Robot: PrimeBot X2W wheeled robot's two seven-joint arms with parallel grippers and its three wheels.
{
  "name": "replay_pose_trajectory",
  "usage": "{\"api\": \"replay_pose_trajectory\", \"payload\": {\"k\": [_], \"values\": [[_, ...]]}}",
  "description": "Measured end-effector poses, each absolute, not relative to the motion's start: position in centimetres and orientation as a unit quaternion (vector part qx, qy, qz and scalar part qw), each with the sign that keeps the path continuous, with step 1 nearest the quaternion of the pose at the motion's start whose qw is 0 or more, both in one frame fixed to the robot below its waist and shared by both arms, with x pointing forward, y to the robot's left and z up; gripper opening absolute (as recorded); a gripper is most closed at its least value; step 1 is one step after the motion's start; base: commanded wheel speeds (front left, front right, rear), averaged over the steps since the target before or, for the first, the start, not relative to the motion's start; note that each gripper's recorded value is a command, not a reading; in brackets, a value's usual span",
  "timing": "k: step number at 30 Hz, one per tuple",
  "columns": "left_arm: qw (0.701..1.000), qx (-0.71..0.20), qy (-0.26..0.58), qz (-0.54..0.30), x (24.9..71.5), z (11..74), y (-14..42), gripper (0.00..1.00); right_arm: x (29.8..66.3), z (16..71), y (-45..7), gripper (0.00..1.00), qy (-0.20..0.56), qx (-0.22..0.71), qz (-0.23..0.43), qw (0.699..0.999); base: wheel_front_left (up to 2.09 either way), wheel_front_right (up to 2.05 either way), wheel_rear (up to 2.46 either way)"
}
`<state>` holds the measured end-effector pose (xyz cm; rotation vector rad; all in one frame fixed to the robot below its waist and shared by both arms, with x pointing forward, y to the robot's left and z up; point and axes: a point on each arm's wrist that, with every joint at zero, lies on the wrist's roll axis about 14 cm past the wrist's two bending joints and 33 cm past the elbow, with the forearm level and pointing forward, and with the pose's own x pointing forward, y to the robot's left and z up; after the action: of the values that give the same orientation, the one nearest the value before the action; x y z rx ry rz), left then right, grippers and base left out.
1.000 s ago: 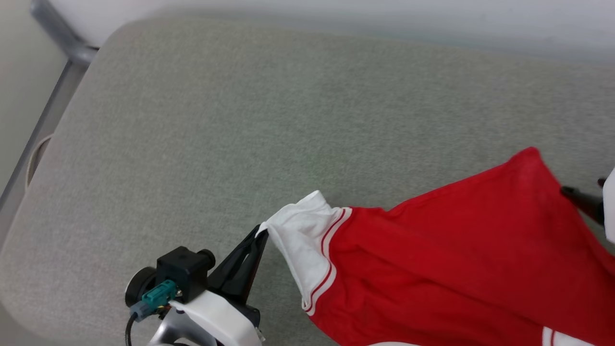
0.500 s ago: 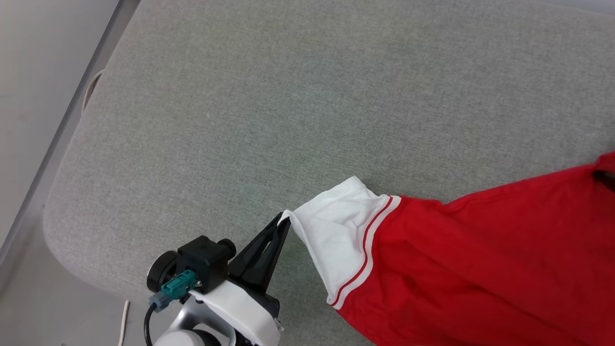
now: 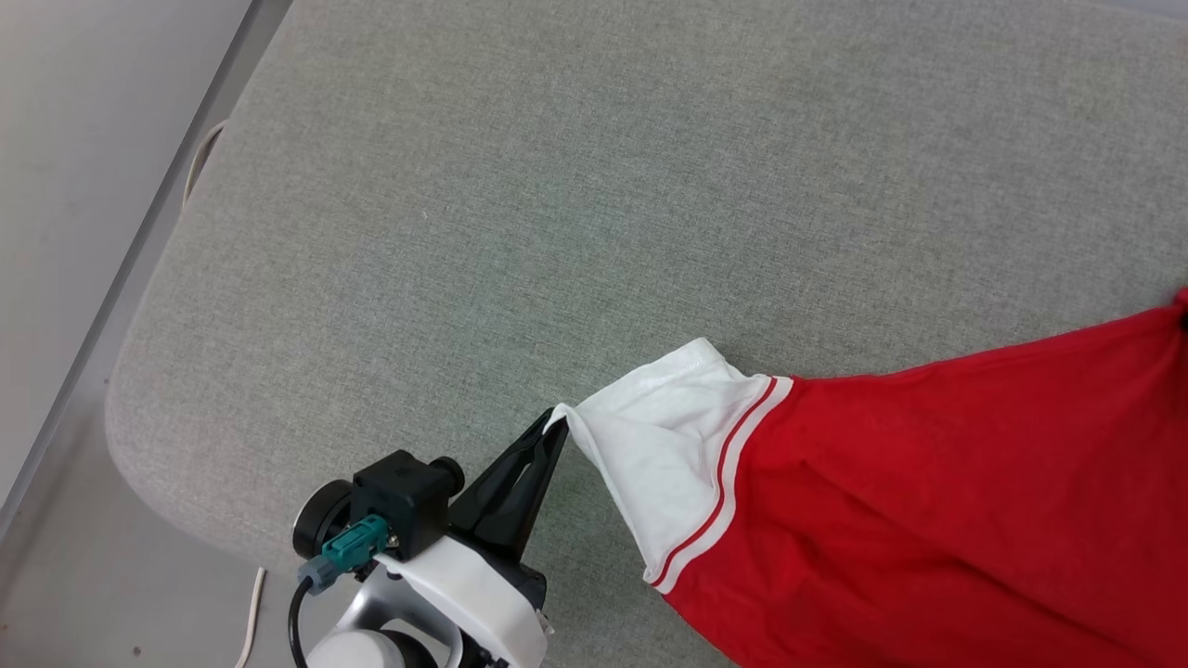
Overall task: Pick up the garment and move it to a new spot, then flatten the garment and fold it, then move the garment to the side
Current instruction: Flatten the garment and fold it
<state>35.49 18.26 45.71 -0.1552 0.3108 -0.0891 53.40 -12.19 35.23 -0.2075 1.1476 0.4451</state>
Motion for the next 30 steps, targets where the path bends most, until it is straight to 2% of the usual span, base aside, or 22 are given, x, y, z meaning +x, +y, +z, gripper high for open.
{"api": "replay_pose_trajectory", "payload": {"k": [5,12,22,30], "values": [[0.985,-0.076,0.146,-0.044,35.5,46.2,18.4,0.00,53.9,35.9,-12.1,0.00,0.514,-0.094,0.208,0.827,0.00,0.00,0.00],[0.991,-0.065,0.112,-0.042,35.5,48.3,19.1,0.00,54.9,39.4,-11.9,0.00,0.448,-0.067,0.204,0.868,0.00,0.00,0.00],[0.998,-0.025,0.032,-0.054,35.6,54.2,20.2,0.00,55.6,50.3,-12.8,0.00,0.291,-0.042,0.196,0.935,0.00,0.00,0.00],[0.994,0.006,-0.077,-0.073,36.9,62.6,20.1,0.00,53.7,59.2,-14.9,0.00,0.180,-0.021,0.183,0.966,0.00,0.00,0.00]]}}
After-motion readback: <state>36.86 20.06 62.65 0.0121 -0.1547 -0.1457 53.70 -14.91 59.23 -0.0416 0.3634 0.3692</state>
